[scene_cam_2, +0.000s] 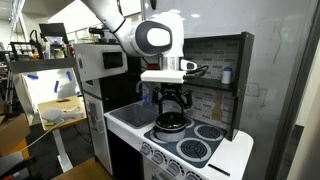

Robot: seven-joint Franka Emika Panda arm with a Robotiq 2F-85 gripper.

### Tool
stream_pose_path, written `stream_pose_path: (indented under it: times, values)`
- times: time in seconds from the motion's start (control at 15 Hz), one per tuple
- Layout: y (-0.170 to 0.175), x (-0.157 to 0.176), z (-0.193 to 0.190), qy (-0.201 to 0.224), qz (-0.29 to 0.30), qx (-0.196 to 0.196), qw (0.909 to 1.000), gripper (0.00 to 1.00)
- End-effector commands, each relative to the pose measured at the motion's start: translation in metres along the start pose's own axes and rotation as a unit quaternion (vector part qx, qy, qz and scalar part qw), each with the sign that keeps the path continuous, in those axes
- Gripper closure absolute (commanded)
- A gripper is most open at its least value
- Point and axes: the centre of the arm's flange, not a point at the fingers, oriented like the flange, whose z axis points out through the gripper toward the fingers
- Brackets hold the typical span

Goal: Cover the grey pot with the black lid on the stove

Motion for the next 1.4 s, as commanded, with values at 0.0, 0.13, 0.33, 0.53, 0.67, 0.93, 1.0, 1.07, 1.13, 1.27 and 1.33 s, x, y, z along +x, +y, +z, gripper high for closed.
stream_pose_path:
  times: [0.0,0.13,0.33,0.53,0.67,0.93,1.0,1.07,1.13,1.27,1.33]
  values:
    - [0.002,-0.005,-0.012,-0.036,0.015,-0.005,0.9992,0.0]
    - [0.002,-0.012,-0.016,-0.048,0.023,-0.007,0.9986,0.0]
    - [0.001,-0.024,-0.024,-0.056,0.032,-0.005,0.9979,0.0]
    - [0.004,-0.044,-0.034,-0.057,0.043,-0.001,0.9975,0.0]
    - [0.005,-0.064,-0.041,-0.056,0.055,0.001,0.9969,0.0]
    - [0.008,-0.112,-0.049,-0.053,0.083,0.005,0.9951,0.0]
    - [0.008,-0.124,-0.05,-0.052,0.09,0.007,0.9946,0.0]
    - [0.009,-0.137,-0.051,-0.051,0.098,0.011,0.9939,0.0]
    - [0.008,-0.148,-0.051,-0.049,0.106,0.015,0.9931,0.0]
    - [0.008,-0.172,-0.052,-0.042,0.118,0.019,0.9919,0.0]
    - [0.007,-0.183,-0.053,-0.035,0.128,0.02,0.991,0.0]
